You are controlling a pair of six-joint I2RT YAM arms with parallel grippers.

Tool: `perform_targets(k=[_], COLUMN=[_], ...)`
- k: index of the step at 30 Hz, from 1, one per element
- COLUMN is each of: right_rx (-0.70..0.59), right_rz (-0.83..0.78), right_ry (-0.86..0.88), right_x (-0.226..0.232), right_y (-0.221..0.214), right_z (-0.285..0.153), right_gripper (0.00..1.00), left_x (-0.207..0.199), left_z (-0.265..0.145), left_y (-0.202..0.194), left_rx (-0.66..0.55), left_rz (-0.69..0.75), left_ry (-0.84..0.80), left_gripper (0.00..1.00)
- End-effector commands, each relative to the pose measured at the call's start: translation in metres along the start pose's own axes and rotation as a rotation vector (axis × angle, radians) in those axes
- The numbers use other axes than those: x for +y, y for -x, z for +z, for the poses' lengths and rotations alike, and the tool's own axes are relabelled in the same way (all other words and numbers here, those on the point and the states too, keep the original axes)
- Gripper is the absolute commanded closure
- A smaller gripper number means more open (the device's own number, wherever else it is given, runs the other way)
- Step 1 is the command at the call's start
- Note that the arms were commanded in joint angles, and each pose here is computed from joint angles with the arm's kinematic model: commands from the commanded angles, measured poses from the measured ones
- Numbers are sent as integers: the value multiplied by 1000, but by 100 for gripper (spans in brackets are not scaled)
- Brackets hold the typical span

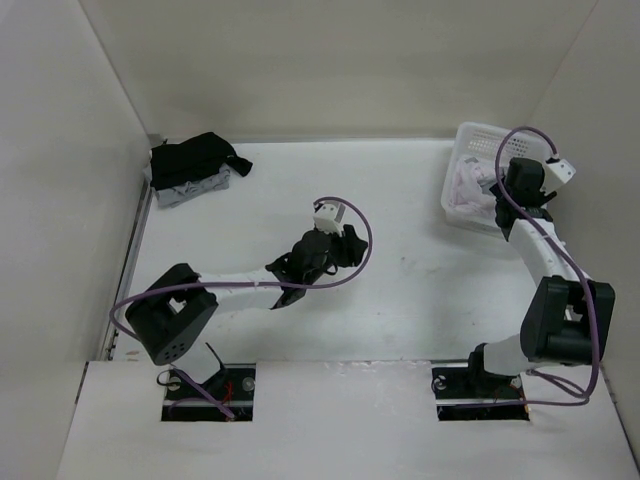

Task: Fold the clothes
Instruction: Grab the tank top from the pile

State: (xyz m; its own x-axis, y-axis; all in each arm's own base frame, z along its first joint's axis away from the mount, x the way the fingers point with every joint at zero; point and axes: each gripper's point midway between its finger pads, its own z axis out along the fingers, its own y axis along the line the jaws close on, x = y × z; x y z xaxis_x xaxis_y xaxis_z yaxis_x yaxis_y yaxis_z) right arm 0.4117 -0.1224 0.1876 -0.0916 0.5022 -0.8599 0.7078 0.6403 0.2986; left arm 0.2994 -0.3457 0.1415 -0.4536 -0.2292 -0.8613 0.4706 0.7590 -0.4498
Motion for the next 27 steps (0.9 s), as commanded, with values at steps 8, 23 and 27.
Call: perform_targets(k=[8,23,27], right_rx=[83,-149,-276], right_rz=[33,46,64], right_ry=[-44,90,201], right_x=[-19,25,55], right_y=[-34,30,66], right_z=[27,-32,-82], right_gripper=[37,100,100], left_x=[4,1,8], left_z=[4,7,7], left_y=[10,6,9], left_rx=[-44,-33,-41], left_rz=[-38,-44,-52], left_ry=[-14,-25,-8], left_gripper=[55,55,55])
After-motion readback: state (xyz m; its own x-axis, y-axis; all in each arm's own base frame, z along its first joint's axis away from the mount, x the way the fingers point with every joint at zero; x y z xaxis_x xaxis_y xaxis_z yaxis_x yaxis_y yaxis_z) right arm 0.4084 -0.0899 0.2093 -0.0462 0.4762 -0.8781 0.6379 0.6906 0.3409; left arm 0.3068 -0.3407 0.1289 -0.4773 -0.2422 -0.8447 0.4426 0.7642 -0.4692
